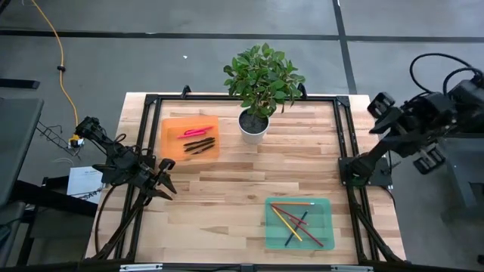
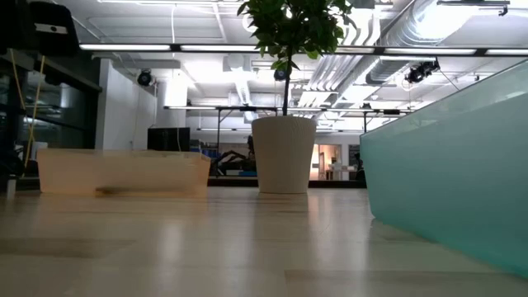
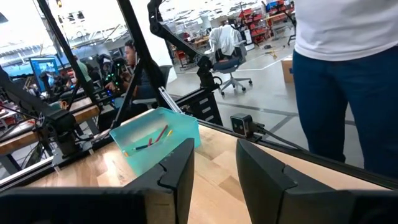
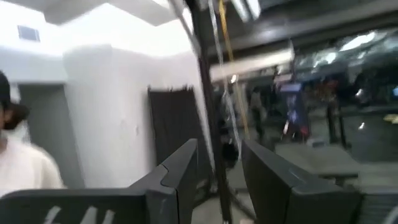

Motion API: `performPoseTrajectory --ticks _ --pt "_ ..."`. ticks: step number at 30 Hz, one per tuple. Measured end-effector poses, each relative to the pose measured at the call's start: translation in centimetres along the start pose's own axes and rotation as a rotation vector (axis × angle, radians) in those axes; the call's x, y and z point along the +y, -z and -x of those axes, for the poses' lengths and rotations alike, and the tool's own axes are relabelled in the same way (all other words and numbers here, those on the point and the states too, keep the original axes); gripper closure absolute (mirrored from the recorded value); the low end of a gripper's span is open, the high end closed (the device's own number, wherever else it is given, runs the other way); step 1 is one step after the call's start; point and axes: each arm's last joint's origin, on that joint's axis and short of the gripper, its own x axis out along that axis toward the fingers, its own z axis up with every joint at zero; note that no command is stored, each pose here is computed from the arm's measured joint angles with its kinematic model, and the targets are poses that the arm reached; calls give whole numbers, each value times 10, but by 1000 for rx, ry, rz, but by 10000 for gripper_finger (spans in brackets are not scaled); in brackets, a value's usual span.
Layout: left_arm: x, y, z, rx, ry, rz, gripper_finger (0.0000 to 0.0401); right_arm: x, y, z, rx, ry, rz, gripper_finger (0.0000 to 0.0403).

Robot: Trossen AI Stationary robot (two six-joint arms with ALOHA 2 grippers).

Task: Sort pens & pencils
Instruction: Return to Home Position

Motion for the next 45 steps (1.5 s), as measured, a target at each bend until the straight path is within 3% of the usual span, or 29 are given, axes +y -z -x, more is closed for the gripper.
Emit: performPoseTrajectory --ticks 4,10,18,31,37,41,45 --pt "0 0 0 0 0 0 293 -4 8 3 82 19 12 286" --pt "0 0 0 0 0 0 293 -15 3 20 92 83 61 286" --pt "0 0 0 0 0 0 293 -34 5 40 153 379 148 286" --pt "0 0 0 0 0 0 293 -55 23 77 255 915 137 286" --pt "0 0 0 0 0 0 293 -58 14 99 213 859 105 286" --pt "0 0 0 0 0 0 293 -58 6 113 160 761 69 286" --pt "0 0 0 0 0 0 293 -55 -5 118 98 594 69 286"
